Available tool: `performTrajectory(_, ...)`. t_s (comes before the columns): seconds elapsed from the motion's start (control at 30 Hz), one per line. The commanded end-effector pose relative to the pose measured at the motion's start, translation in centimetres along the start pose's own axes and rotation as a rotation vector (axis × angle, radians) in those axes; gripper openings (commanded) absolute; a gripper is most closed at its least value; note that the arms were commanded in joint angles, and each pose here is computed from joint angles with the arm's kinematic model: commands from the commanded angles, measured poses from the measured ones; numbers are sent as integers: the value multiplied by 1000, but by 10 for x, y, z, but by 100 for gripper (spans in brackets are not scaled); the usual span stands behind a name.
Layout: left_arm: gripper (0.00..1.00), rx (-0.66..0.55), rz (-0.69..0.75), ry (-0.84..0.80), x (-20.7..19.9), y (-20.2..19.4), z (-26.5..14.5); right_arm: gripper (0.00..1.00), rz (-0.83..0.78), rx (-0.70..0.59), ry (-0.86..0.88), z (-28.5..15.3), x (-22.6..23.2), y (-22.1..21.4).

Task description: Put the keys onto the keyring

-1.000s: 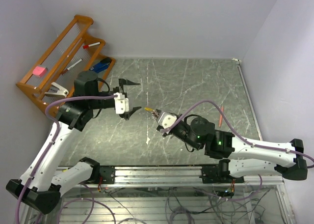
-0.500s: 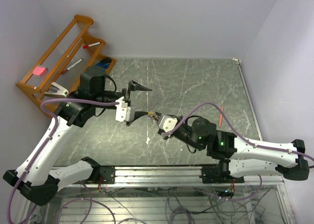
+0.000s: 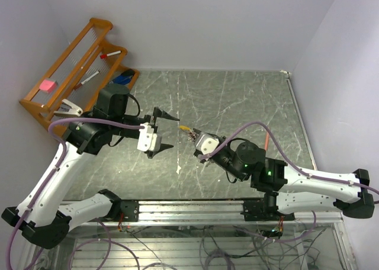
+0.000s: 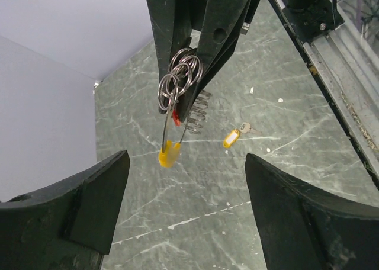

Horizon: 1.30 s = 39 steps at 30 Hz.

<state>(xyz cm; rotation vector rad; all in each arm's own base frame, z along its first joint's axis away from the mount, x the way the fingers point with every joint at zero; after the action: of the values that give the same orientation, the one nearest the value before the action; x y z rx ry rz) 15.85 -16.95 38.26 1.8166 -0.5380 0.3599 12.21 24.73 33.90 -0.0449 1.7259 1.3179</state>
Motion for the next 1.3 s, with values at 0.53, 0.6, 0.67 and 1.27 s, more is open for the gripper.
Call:
performTrajectory(0.53, 60, -211, 7, 76, 22, 33, 11, 0, 32, -39, -38, 10, 1, 5)
performTrajectory(0.6, 59, -209, 10, 69, 21, 34, 11, 0, 32, -39, -39, 10, 1, 6)
performTrajectory(0.67, 57, -198, 12, 65, 19, 34, 10, 0, 32, -37, -44, 9, -1, 6)
performTrajectory(1.27, 53, -96, 40, 15, 8, 20, 15, 0, 44, -42, -21, 11, 1, 10)
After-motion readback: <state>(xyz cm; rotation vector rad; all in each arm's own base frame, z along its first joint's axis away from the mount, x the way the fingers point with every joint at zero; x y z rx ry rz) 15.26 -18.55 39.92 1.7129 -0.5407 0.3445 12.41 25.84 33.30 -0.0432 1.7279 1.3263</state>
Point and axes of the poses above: each gripper's point midway between its finger pads, its own z axis out along the fingers, its own x axis along the line the jaws close on, y = z × x, the point moved 8 cm from there along -z, back along the fingers, and after that the axes turned 8 degrees about -z, right-handed, at the moved point
